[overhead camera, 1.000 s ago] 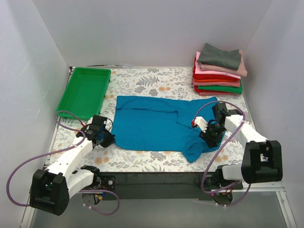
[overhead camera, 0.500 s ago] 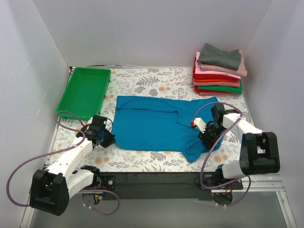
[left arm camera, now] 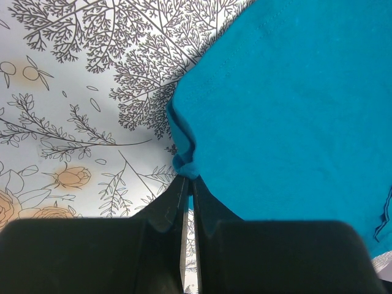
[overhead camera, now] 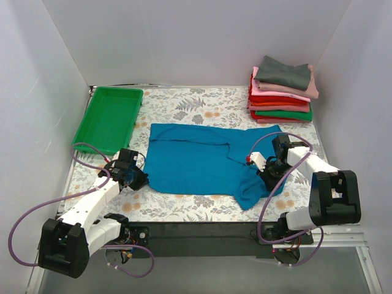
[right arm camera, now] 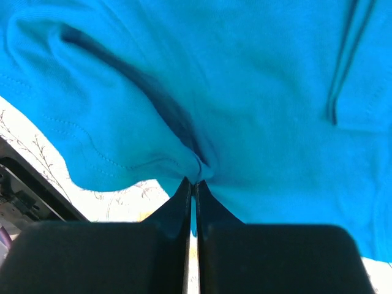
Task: Fold and stack the t-shirts
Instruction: Fold the tshirt
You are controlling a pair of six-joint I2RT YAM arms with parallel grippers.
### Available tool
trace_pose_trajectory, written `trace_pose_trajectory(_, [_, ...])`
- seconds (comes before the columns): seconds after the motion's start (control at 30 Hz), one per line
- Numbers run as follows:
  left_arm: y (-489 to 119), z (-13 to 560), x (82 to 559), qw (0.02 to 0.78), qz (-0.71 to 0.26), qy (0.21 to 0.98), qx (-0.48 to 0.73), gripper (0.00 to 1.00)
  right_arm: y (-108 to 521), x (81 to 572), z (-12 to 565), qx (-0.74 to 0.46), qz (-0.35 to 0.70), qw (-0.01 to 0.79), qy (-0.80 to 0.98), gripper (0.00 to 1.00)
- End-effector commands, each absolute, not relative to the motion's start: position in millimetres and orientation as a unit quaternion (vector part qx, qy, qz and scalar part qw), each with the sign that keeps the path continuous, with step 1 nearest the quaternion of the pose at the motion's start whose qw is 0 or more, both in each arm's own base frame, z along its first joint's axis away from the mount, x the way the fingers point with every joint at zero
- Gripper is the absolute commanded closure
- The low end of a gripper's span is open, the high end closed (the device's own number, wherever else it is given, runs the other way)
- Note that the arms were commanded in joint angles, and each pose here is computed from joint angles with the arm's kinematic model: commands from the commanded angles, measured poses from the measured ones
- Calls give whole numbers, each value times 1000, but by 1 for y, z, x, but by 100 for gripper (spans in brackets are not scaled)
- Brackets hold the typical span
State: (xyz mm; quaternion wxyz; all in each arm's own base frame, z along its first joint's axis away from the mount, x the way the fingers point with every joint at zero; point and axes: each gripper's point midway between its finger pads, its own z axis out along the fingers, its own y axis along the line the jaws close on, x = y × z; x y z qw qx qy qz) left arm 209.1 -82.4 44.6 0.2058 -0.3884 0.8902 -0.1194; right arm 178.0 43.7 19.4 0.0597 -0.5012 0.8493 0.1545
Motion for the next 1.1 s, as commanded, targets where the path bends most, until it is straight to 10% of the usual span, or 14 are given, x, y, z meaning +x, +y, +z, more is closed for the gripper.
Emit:
trace_pose_trajectory(0.0, [-82, 49, 210, 218, -124, 889, -383, 100, 42, 170, 32, -504, 150, 67, 848, 99])
trace_pose_trajectory(1.07, [-86, 73, 204, 224, -147, 885, -382, 100, 21, 109, 83, -532, 103, 91, 835, 99])
